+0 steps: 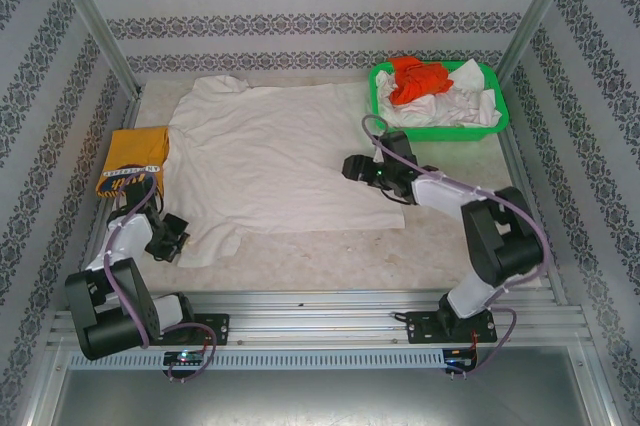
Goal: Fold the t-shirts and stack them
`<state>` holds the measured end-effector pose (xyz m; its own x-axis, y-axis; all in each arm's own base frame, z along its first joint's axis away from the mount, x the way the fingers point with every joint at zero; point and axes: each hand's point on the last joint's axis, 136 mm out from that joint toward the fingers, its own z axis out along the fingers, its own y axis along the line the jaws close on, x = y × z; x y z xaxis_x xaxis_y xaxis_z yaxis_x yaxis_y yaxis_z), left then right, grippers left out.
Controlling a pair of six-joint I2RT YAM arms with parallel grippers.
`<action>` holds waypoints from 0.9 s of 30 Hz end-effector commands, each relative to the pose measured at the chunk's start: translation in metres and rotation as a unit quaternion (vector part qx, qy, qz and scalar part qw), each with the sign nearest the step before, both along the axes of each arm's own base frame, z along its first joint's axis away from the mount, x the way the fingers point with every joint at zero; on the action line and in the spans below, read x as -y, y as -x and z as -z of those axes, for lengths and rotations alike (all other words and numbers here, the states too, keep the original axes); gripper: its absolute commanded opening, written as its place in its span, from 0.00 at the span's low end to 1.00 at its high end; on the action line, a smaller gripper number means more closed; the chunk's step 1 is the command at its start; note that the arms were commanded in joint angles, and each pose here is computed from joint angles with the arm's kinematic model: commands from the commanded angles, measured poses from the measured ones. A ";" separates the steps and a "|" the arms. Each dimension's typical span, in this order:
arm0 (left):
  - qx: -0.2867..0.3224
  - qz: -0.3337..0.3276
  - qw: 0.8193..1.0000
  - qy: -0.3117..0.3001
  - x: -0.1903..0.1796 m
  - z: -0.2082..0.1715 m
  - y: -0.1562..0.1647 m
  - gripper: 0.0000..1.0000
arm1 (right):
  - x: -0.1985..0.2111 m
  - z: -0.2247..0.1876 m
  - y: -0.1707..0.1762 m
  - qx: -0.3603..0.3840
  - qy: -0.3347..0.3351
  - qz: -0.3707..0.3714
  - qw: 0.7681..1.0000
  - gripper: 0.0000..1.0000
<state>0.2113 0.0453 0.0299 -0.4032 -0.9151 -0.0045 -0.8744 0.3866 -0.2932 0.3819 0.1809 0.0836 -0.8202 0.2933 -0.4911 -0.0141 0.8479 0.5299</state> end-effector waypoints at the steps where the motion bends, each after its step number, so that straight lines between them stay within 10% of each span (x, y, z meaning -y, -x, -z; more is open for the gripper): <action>1: 0.001 -0.001 1.000 -0.011 -0.003 -0.007 0.006 0.00 | 0.056 0.017 0.025 -0.055 0.049 0.125 0.990 0.75; 14: 0.033 0.019 0.999 -0.025 -0.005 -0.021 -0.003 0.00 | 0.102 0.054 0.106 -0.203 0.113 0.196 0.953 0.58; 27: 0.029 0.033 0.999 -0.026 -0.006 -0.013 -0.005 0.00 | 0.086 0.067 0.115 -0.218 0.137 0.174 0.951 0.46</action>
